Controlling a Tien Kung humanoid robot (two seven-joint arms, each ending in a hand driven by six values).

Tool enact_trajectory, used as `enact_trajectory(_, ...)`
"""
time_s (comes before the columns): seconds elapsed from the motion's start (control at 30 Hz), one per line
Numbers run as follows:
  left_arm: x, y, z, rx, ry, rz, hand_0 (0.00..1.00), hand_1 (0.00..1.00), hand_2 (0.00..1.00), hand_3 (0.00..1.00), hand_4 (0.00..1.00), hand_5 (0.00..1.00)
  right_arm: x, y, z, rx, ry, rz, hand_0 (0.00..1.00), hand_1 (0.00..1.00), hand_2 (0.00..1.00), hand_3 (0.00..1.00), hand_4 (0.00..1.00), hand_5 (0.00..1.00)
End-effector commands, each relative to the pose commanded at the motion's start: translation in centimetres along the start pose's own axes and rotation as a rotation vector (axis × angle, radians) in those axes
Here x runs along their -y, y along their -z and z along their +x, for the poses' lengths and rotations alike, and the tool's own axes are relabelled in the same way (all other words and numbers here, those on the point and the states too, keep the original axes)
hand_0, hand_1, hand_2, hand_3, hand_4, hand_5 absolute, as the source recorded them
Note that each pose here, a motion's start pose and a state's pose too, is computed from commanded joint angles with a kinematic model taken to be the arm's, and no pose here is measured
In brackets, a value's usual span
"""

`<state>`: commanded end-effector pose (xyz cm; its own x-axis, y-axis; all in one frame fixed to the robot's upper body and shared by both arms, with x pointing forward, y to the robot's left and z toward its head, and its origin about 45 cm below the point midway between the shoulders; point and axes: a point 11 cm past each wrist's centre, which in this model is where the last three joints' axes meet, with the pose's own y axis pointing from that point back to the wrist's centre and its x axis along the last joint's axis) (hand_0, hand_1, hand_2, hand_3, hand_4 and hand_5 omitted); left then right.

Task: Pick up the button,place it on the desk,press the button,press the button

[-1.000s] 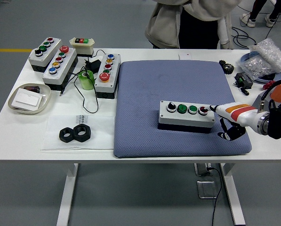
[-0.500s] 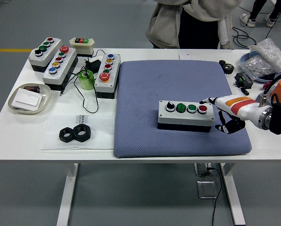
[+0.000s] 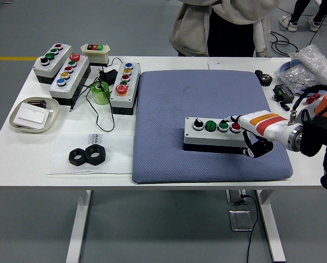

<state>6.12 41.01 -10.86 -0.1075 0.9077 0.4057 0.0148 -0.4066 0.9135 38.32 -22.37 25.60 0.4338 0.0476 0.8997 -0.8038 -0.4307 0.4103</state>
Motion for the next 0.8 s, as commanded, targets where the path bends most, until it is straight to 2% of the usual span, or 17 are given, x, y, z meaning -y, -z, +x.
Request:
enact_trajectory(0.57,0.0,-0.2,-0.1,-0.003,0.003,-0.003,0.711,0.723,0.83,0.835,0.762,0.998,0.7,-0.2,-1.9,0.011,0.056,-0.011,0.172,0.073,0.259,0.916,0.747,0.079)
enact_trajectory(0.8,0.0,-0.2,-0.1,-0.002,0.003,-0.004,0.71,0.722,0.83,0.835,0.762,0.998,0.7,-0.2,-1.6,0.017,0.047,-0.011,0.172,0.074,0.259,0.917,0.748,0.08)
